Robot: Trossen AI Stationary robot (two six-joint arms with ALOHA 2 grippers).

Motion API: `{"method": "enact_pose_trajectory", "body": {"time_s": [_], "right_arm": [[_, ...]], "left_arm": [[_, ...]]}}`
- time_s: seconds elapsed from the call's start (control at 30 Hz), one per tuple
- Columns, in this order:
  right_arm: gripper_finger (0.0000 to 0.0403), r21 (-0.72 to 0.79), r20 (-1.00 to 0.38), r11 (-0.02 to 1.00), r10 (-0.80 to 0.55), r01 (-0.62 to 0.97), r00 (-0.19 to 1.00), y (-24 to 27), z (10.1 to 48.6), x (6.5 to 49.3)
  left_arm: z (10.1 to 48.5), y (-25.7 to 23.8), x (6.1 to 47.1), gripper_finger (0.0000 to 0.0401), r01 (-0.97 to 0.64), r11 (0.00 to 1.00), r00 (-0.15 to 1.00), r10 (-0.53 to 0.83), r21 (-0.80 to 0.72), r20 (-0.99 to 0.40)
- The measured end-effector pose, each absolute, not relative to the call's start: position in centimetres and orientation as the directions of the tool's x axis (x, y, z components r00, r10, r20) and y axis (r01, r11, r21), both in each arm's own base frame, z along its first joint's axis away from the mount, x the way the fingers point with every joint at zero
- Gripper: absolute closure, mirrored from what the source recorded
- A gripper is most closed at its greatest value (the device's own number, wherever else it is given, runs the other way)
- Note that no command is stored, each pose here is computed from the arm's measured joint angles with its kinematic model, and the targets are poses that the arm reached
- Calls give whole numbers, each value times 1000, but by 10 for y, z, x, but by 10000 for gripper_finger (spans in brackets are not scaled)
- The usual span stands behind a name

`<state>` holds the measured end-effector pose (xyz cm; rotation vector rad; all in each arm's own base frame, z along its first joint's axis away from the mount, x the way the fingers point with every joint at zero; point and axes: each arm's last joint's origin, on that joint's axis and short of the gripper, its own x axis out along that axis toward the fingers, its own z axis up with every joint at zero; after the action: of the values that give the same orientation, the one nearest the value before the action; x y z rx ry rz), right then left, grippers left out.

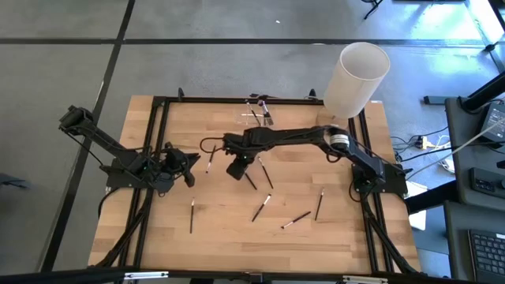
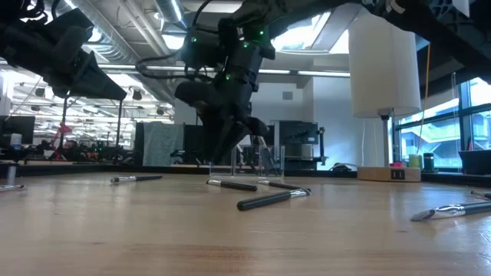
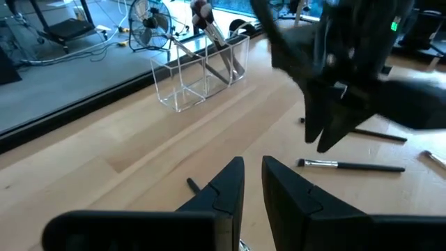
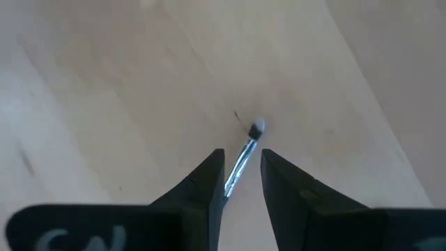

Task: Put items in baskets/containers
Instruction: Put the black eyeshadow brush into the transparent organizer

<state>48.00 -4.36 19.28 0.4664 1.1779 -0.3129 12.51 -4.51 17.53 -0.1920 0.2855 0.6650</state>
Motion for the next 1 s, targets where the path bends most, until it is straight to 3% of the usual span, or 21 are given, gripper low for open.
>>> {"method": "enact_pose_trajectory", "body": {"time_s": [0.7,1.0], "right_arm": [[310,110,-975,889,9,445,222,-32,154,481],[375,115,-977,890,20,442,214,-36,152,480]], "left_arm": [[175,-45,125,354,-625,776,753,570,-87,-327],[175,-46,125,354,-620,779,756,564,-90,-332]]}}
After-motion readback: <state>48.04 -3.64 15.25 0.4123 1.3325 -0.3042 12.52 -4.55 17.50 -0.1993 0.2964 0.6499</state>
